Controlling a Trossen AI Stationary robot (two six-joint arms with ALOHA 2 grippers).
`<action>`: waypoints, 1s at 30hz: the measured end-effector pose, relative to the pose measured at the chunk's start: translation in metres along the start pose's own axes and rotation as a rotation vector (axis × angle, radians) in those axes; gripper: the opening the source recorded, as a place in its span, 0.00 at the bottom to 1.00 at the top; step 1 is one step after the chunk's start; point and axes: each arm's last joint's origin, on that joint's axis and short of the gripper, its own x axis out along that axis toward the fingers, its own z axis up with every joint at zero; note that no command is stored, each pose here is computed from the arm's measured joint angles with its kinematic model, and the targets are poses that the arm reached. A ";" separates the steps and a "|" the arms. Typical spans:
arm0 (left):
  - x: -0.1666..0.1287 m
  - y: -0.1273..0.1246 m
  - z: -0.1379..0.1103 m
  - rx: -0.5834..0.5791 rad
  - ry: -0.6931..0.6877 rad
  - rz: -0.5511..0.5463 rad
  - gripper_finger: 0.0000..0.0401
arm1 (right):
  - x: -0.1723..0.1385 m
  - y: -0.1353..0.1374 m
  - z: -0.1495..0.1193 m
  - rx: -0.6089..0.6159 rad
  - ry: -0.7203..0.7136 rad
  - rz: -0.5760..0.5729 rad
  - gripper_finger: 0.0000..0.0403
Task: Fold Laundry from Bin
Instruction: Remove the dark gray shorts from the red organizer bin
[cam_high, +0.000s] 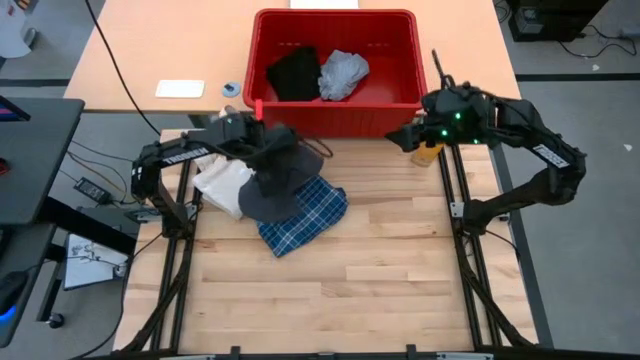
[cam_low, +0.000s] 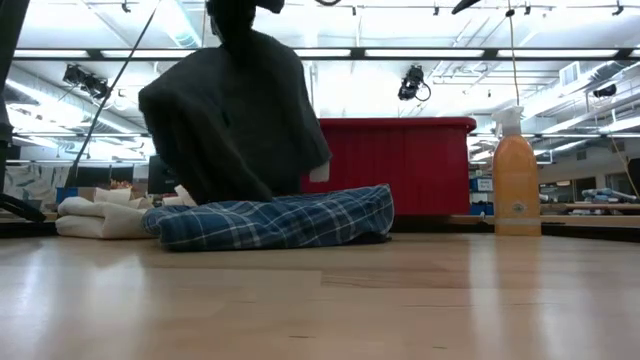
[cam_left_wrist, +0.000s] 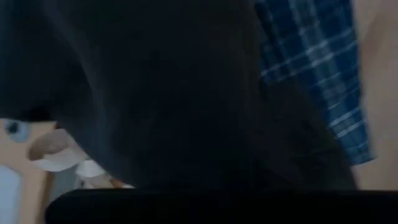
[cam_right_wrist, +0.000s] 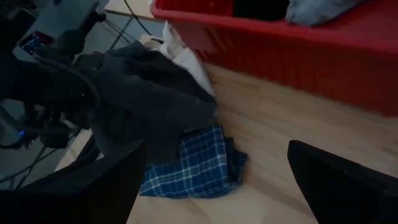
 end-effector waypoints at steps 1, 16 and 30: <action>0.004 -0.002 -0.001 0.024 0.013 0.019 0.05 | 0.001 0.001 -0.003 0.007 0.004 0.000 0.98; 0.027 -0.007 0.000 0.219 0.103 0.087 0.05 | 0.060 0.013 -0.058 0.061 0.125 0.031 0.98; 0.051 -0.051 0.013 0.366 0.166 0.063 0.08 | 0.078 0.033 -0.094 -0.074 0.341 0.179 0.98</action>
